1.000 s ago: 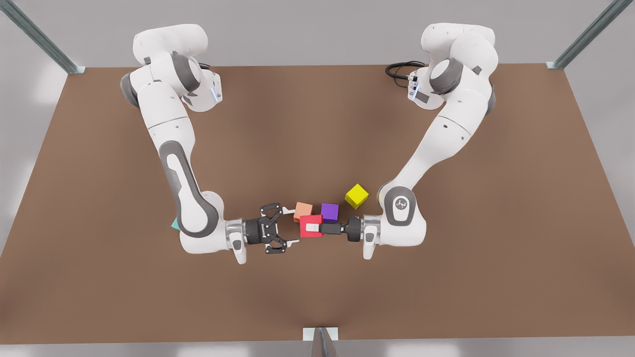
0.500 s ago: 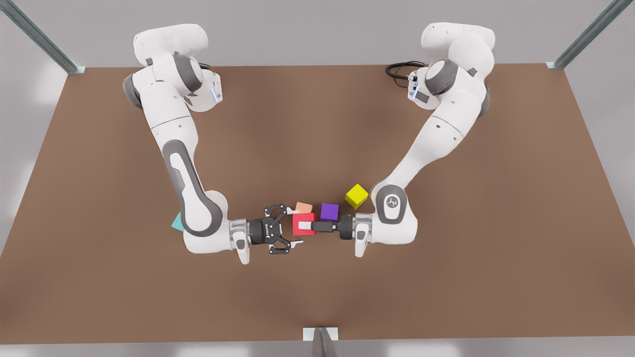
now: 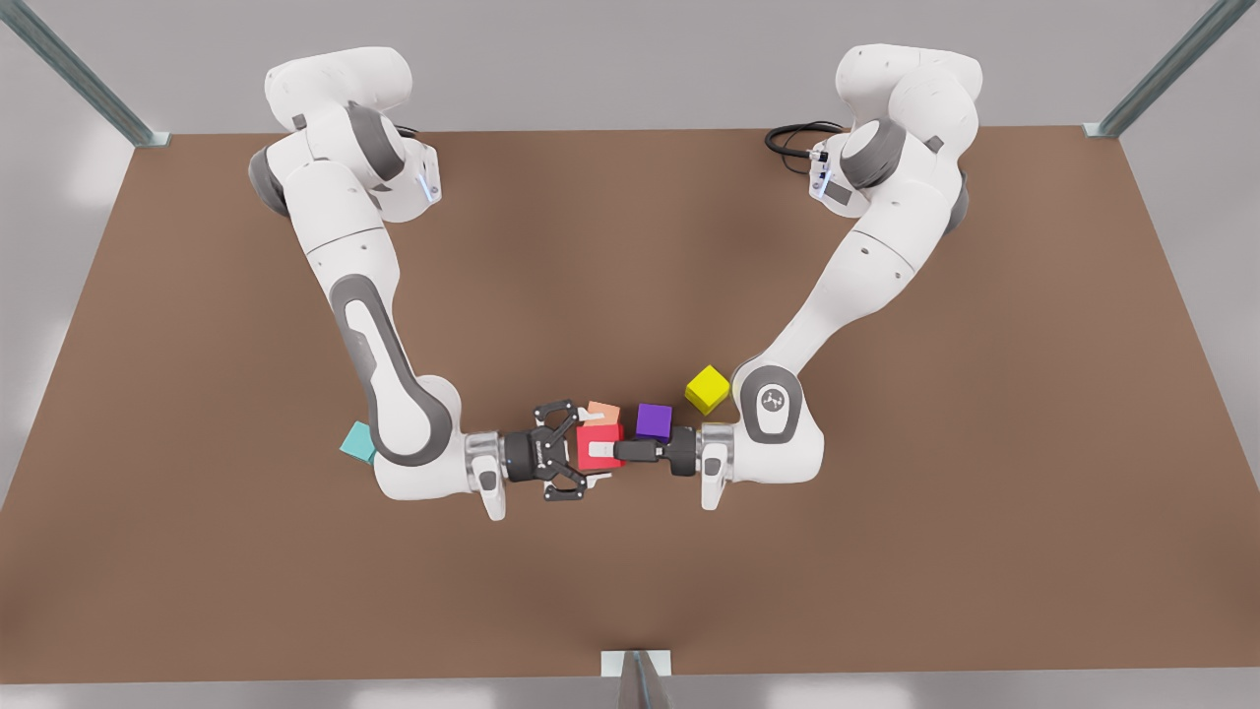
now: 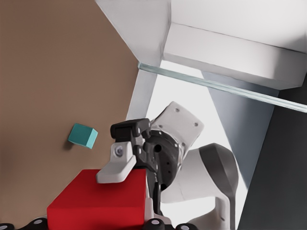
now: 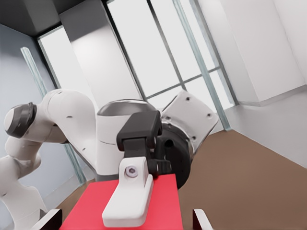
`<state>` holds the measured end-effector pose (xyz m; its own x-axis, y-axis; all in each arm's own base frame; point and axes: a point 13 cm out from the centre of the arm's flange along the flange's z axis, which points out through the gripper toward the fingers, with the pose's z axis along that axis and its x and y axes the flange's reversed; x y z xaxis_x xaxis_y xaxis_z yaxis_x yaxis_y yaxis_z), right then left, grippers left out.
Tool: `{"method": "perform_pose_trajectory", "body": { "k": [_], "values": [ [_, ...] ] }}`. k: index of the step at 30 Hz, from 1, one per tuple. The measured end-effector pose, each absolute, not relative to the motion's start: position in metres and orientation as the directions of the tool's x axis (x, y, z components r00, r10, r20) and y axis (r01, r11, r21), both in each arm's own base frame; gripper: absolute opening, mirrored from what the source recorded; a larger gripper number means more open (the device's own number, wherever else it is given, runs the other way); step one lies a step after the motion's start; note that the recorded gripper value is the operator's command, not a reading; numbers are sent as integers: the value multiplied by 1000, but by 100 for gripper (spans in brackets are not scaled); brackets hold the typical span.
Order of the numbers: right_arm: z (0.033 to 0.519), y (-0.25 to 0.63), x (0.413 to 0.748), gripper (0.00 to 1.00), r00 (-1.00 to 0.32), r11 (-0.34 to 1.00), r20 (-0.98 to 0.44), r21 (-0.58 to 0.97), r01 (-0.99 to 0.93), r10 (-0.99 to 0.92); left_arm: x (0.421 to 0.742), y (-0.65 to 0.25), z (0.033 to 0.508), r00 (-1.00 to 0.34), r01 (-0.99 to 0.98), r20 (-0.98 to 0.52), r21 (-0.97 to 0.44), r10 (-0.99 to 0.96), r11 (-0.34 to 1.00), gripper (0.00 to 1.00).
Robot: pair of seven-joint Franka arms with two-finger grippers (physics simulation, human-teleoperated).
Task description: Pick up red wooden cube and pass to hand red wooden cube and place in blue wooden cube
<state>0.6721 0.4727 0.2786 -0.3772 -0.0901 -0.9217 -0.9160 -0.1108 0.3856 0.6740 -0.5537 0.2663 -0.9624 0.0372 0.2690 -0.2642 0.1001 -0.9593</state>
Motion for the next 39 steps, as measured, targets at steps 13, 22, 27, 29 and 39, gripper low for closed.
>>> {"method": "perform_pose_trajectory", "body": {
  "k": [13, 22, 27, 29, 39],
  "values": [
    [264, 474, 670, 100, -386, -109, -917, 395, -912, -96, 673, -555, 264, -962, -266, 271, -958, 35, 102, 60],
    [262, 475, 669, 61, -380, -111, -920, 390, -914, -97, 672, -557, 263, -962, -265, 270, -959, 38, 104, 60],
    [263, 476, 669, 61, -374, -115, -922, 384, -916, -97, 672, -557, 263, -962, -265, 270, -959, 37, 104, 60],
    [263, 477, 668, 61, -373, -116, -923, 383, -916, -97, 672, -557, 263, -962, -266, 271, -958, 37, 105, 61],
    [266, 477, 669, 61, -367, -116, -925, 377, -919, -96, 678, -547, 265, -964, -262, 266, -961, 30, 92, 100]
  ]
}}
